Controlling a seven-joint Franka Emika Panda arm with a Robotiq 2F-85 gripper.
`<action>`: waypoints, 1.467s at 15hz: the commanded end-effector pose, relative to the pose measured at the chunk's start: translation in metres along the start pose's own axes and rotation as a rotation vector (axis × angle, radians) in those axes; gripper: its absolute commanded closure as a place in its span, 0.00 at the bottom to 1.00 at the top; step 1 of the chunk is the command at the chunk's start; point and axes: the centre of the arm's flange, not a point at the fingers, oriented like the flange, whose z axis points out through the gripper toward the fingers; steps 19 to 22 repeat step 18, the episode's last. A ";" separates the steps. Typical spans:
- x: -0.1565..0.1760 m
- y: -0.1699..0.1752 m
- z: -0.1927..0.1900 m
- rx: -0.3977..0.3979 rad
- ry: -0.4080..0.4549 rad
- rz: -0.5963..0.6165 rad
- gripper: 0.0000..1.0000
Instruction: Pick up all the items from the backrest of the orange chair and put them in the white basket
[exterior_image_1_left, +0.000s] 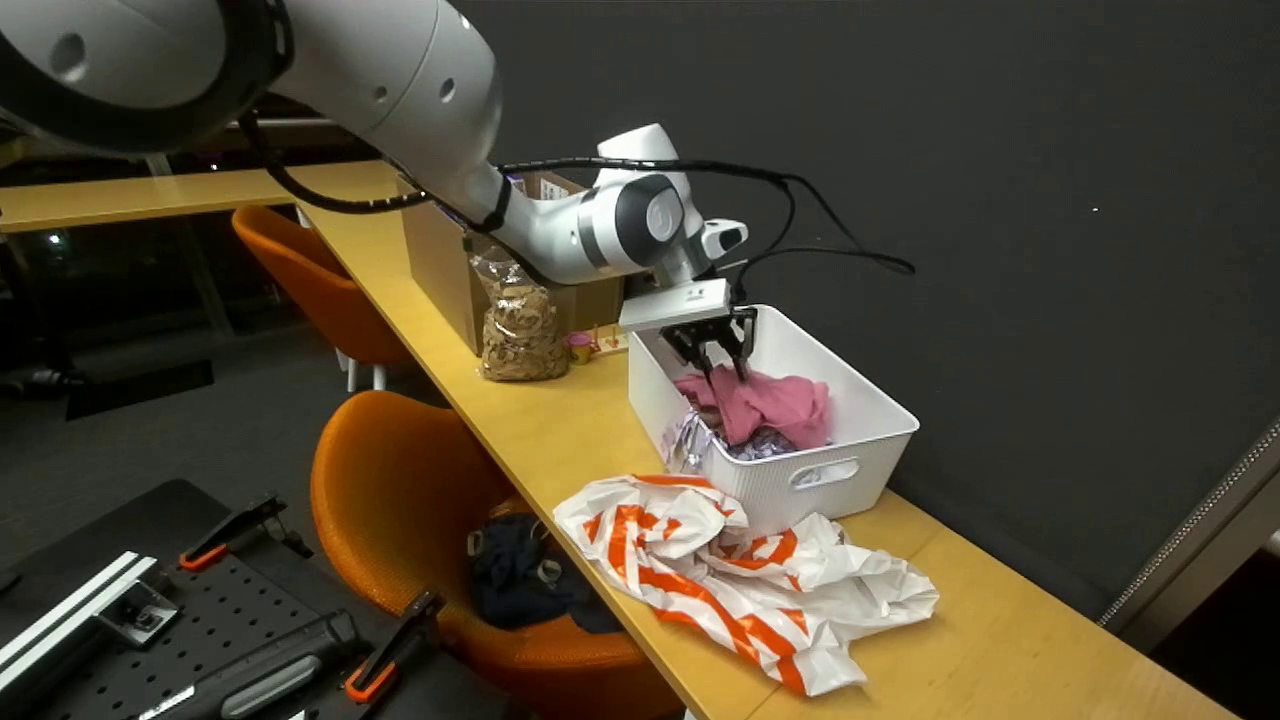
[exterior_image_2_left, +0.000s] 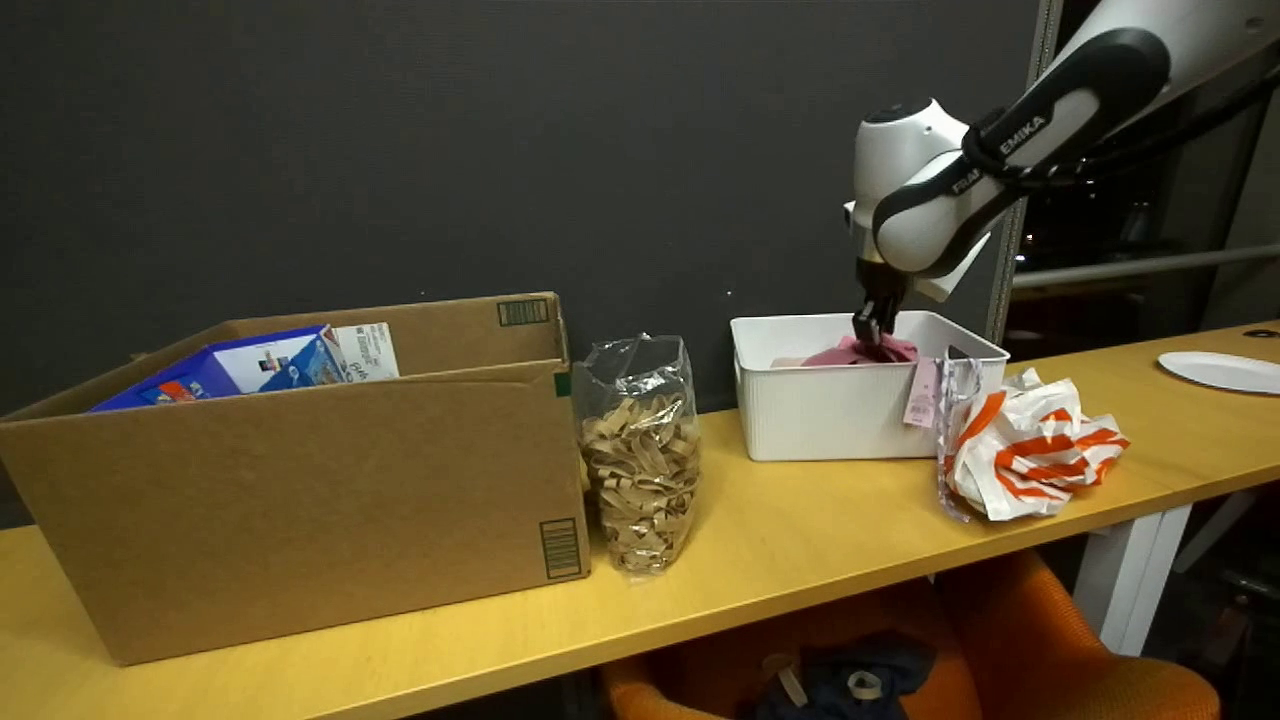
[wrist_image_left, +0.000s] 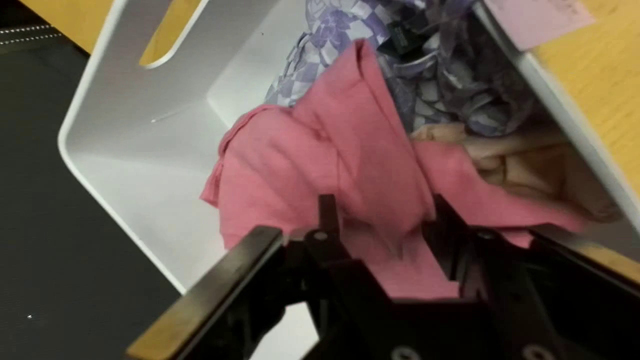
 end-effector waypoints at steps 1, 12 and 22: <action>-0.036 0.007 -0.082 -0.058 0.067 0.031 0.21; -0.098 -0.033 -0.252 0.270 0.109 -0.093 0.00; -0.094 -0.054 -0.274 0.456 -0.020 -0.118 0.00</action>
